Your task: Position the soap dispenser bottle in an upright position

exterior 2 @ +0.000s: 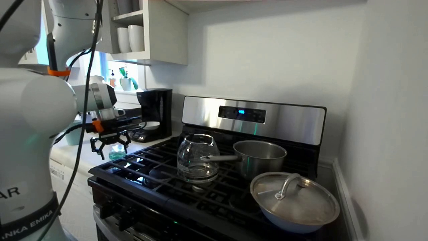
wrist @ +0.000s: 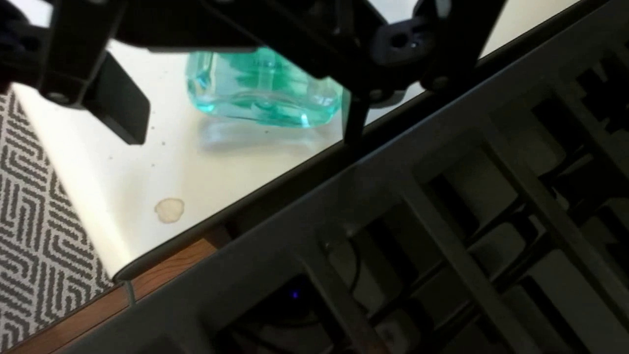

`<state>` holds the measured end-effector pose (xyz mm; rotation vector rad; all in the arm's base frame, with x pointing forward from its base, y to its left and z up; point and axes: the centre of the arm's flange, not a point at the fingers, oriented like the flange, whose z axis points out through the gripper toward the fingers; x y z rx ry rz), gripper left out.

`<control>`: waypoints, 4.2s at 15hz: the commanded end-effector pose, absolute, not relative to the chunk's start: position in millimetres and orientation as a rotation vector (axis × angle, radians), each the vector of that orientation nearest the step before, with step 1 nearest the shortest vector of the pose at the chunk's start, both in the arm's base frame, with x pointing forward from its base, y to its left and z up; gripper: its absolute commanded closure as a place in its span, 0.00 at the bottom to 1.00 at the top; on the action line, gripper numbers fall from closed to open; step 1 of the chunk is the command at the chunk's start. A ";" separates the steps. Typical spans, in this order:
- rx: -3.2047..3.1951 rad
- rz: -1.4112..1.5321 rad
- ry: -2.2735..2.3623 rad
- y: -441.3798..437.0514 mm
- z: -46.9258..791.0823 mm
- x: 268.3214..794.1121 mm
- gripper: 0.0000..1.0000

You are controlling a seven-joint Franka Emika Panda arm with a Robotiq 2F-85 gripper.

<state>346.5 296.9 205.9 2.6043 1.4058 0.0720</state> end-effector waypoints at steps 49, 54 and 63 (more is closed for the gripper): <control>2.683 -0.423 0.894 411.4 192.7 461.3 0.00; 2.722 -0.450 0.859 398.4 197.8 460.5 0.00; 2.763 -0.558 0.788 374.8 186.1 470.0 0.00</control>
